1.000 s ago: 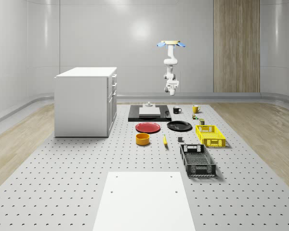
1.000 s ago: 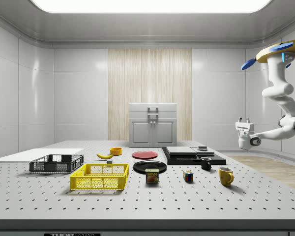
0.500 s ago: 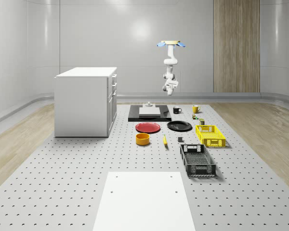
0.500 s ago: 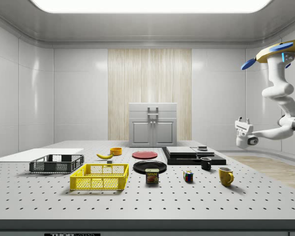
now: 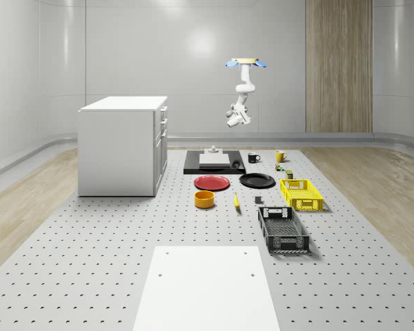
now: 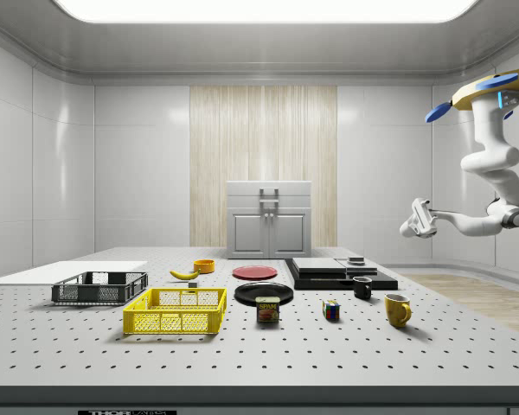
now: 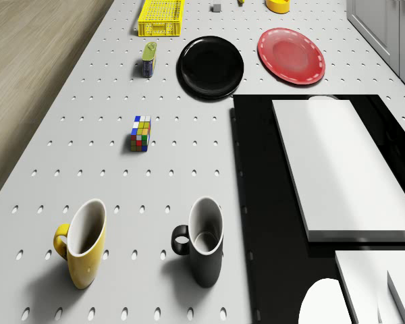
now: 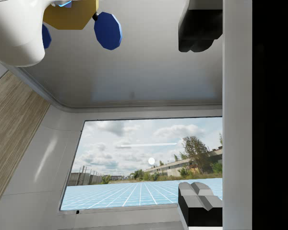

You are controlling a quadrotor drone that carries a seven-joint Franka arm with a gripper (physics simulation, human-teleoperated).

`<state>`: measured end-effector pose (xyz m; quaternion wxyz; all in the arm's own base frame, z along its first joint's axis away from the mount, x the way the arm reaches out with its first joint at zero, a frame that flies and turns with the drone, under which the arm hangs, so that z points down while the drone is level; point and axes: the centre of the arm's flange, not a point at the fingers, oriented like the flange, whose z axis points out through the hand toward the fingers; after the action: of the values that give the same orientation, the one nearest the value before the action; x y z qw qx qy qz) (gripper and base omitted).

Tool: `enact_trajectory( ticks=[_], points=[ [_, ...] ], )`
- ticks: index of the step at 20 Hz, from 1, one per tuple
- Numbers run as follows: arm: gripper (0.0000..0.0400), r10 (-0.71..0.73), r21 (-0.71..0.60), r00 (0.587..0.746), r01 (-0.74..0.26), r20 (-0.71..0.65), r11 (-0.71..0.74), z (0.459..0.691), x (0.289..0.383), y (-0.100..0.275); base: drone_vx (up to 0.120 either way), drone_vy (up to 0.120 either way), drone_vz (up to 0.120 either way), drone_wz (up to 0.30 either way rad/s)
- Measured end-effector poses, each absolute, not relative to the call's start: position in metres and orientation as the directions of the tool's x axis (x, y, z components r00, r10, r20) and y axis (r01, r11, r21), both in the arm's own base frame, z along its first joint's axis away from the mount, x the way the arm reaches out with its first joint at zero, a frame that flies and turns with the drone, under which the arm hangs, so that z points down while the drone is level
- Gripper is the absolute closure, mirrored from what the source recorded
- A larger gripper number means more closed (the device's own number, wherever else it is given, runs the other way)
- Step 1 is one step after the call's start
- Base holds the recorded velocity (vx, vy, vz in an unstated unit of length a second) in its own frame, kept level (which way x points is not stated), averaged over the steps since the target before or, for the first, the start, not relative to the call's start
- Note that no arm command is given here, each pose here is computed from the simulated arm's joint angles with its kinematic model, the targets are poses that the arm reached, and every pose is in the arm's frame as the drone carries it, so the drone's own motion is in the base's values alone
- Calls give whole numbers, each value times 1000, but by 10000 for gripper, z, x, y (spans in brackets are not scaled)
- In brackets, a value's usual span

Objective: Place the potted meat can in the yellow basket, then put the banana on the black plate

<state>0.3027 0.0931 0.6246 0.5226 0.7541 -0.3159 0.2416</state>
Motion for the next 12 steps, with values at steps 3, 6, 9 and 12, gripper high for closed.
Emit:
enact_trajectory(
  ticks=[3,6,9,12],
  points=[
    [0,134,675,683,-730,718,104,5743,3044,971,120,120,0,0],
    [0,439,548,688,-726,578,416,5312,3059,781,120,120,0,0],
    [0,604,367,695,-719,389,591,5074,3067,522,120,120,0,0],
    [0,672,224,701,-713,240,664,4973,3069,319,120,120,0,0]
  ],
)
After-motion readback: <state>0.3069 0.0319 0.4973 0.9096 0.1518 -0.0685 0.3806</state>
